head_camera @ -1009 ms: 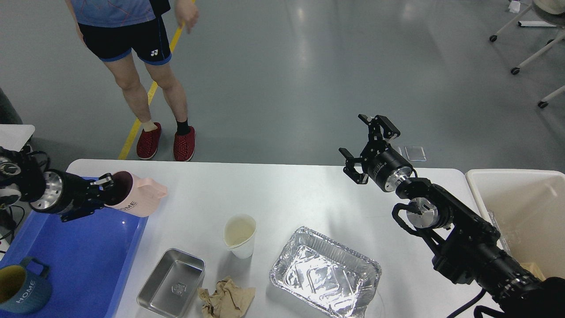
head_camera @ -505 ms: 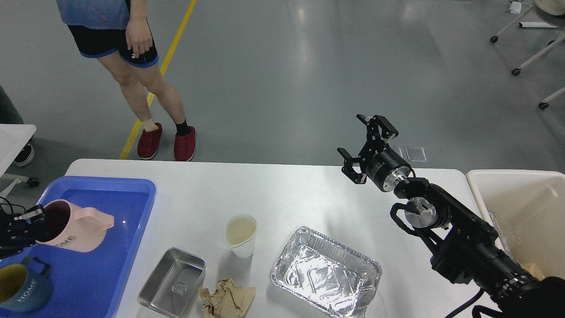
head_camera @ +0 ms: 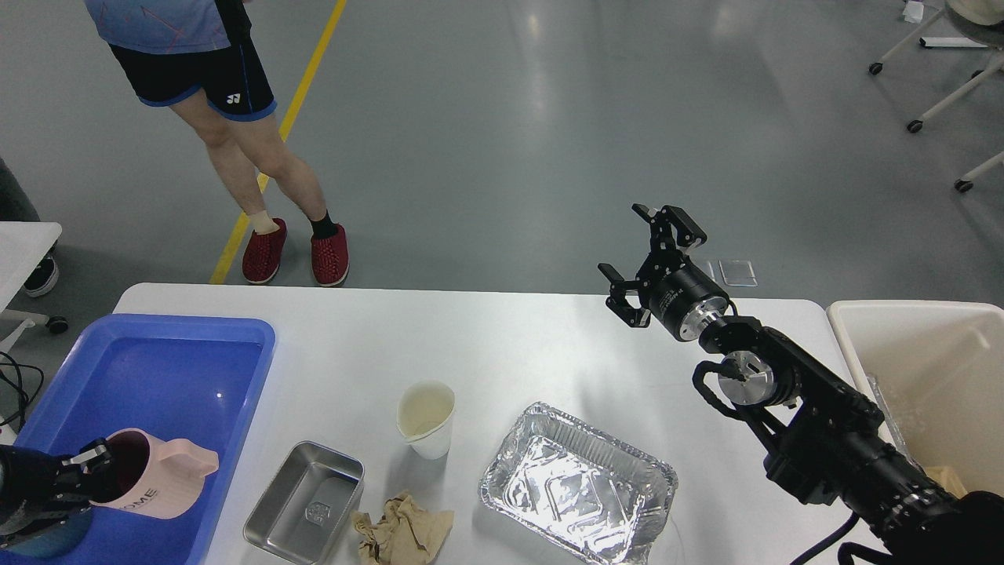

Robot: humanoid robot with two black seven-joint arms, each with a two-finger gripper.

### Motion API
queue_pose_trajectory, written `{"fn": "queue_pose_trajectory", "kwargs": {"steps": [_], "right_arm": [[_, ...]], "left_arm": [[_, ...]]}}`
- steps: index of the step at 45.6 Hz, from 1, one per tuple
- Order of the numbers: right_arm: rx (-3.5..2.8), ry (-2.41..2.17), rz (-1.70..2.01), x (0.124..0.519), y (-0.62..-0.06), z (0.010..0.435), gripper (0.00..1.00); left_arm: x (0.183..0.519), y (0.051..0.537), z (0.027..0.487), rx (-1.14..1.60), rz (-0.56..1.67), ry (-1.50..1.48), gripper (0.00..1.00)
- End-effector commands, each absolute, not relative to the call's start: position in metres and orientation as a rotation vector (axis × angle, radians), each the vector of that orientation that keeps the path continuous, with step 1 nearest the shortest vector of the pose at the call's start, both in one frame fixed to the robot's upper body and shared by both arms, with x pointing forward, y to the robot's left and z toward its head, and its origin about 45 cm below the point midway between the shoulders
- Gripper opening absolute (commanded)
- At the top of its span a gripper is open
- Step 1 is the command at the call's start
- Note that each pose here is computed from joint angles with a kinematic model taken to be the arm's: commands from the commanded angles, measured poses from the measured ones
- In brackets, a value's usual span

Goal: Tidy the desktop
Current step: 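Carry the pink mug into the blue tray with the left gripper, then release the pink mug in the blue tray and lift the left gripper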

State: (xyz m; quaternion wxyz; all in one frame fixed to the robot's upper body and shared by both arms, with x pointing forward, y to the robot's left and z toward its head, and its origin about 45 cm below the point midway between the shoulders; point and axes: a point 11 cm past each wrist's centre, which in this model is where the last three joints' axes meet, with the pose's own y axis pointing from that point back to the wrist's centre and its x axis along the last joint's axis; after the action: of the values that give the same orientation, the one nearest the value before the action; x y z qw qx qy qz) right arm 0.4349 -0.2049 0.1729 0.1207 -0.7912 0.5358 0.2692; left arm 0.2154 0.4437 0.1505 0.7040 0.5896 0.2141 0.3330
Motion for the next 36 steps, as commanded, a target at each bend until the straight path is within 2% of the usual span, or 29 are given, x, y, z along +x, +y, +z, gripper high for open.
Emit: {"fn": "queue_pose_trajectory", "kwargs": {"steps": [1, 17, 36], "right_arm": [[-2.308, 1.571, 0.785, 0.435, -0.208, 0.172, 1.0], [-2.308, 1.566, 0.791, 0.434, -0.205, 0.171, 1.0], [-2.306, 1.567, 0.801, 0.433, -0.204, 0.169, 1.0]], "left_arm": [[0.209, 0.446, 0.145, 1.322, 0.742, 0.493, 0.03], [0.21, 0.464, 0.145, 1.347, 0.79, 0.504, 0.03], [0.193, 0.467, 0.123, 1.378, 0.817, 0.55, 0.05]]}}
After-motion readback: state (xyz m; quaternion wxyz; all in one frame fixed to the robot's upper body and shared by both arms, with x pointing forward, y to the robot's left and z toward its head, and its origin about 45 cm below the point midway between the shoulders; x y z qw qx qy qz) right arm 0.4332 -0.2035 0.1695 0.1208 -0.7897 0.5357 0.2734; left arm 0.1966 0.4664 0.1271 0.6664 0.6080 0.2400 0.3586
